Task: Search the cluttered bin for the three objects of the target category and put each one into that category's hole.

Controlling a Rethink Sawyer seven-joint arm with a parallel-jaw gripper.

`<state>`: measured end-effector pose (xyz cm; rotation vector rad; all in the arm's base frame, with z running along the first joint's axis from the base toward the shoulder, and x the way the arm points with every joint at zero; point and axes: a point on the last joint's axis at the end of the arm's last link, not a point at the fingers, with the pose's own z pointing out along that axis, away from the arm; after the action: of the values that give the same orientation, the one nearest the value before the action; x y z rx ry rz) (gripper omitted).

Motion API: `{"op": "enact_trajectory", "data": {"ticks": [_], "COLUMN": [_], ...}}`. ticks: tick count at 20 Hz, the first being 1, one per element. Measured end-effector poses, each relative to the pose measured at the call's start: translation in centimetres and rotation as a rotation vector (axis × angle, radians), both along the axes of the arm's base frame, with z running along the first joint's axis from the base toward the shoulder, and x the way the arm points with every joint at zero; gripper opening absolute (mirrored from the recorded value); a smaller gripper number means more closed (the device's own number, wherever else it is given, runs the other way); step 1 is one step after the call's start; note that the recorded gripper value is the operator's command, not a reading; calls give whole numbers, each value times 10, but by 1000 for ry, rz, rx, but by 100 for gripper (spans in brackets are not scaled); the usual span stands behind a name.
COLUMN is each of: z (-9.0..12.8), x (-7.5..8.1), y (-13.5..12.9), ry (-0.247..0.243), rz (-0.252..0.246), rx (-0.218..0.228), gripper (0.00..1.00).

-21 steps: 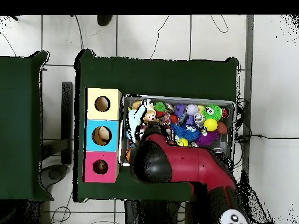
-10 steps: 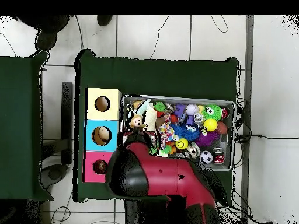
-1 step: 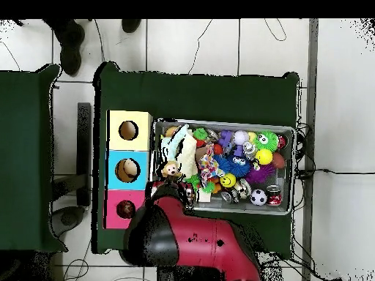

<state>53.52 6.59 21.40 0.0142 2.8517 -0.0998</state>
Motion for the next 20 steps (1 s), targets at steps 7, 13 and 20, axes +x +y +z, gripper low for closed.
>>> {"op": "enact_trajectory", "data": {"ticks": [7,13,20], "z": [-13,-19,-30], "x": [-36,-54,-70], "y": [11,31,64], "ry": [46,44,29], "rz": [-35,-46,-111], "rx": [13,24,62], "gripper": [0,0,0]}}
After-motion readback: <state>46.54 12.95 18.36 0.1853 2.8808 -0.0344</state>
